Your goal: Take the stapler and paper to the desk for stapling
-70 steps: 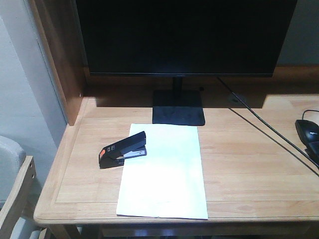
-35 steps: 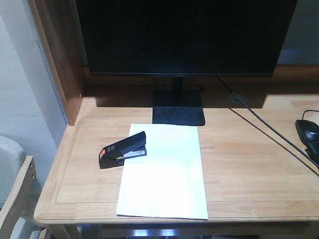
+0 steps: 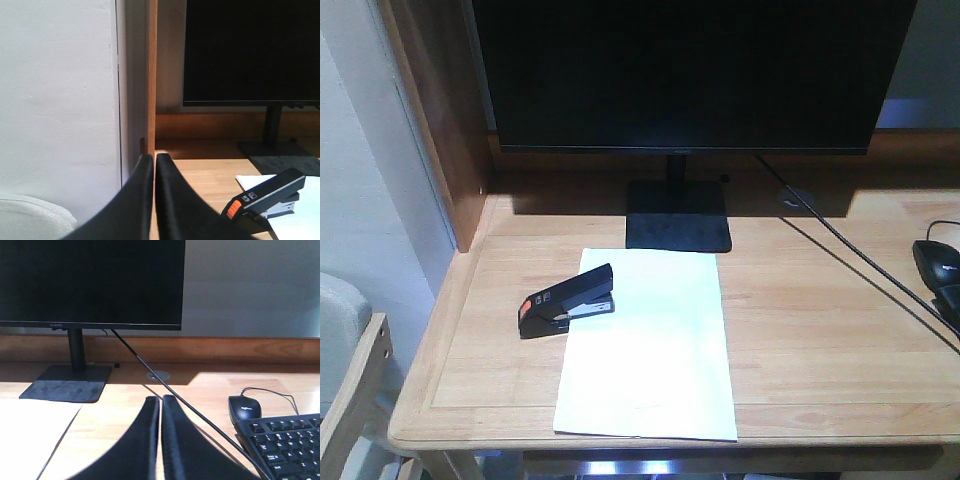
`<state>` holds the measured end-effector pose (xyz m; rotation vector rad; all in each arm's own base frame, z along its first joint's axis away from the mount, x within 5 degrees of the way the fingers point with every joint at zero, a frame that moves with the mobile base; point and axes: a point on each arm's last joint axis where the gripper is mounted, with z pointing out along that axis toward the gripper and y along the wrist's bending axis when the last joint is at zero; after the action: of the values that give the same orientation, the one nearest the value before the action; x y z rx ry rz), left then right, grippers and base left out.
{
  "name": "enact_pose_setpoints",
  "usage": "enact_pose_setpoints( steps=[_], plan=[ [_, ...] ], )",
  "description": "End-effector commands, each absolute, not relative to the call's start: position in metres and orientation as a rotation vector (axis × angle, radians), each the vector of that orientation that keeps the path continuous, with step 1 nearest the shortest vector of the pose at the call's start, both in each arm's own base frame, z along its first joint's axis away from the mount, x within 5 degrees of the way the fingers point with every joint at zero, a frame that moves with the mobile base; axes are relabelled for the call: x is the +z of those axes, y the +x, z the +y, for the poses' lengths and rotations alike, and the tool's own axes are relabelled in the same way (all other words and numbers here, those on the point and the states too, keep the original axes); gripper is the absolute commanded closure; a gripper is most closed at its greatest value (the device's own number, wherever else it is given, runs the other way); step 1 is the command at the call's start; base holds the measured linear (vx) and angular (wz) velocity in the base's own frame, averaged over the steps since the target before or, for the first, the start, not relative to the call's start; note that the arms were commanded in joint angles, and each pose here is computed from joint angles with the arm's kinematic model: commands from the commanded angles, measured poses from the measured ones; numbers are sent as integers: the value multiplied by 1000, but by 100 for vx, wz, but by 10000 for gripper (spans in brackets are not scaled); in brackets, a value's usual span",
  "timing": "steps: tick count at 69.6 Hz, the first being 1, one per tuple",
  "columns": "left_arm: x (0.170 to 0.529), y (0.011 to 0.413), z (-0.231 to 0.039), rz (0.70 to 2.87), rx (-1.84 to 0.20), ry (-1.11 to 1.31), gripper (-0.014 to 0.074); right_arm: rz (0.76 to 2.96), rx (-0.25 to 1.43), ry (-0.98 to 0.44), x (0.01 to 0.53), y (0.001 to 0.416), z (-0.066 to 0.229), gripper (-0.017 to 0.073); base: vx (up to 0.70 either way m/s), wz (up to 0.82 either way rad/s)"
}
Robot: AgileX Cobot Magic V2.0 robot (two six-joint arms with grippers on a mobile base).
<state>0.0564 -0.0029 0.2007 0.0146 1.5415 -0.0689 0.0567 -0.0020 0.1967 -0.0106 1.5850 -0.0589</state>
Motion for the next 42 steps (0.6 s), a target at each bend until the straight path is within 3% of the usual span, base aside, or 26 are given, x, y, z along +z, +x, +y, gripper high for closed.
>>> enact_pose_setpoints(
  steps=[1, 42],
  plan=[
    [198, 56, -3, 1484, -80, 17, 601, 1503, -72, -19, 203, 56, -2, 568, 0, 0],
    [198, 56, -3, 1484, -80, 17, 601, 1503, -72, -19, 203, 56, -2, 568, 0, 0]
  ],
)
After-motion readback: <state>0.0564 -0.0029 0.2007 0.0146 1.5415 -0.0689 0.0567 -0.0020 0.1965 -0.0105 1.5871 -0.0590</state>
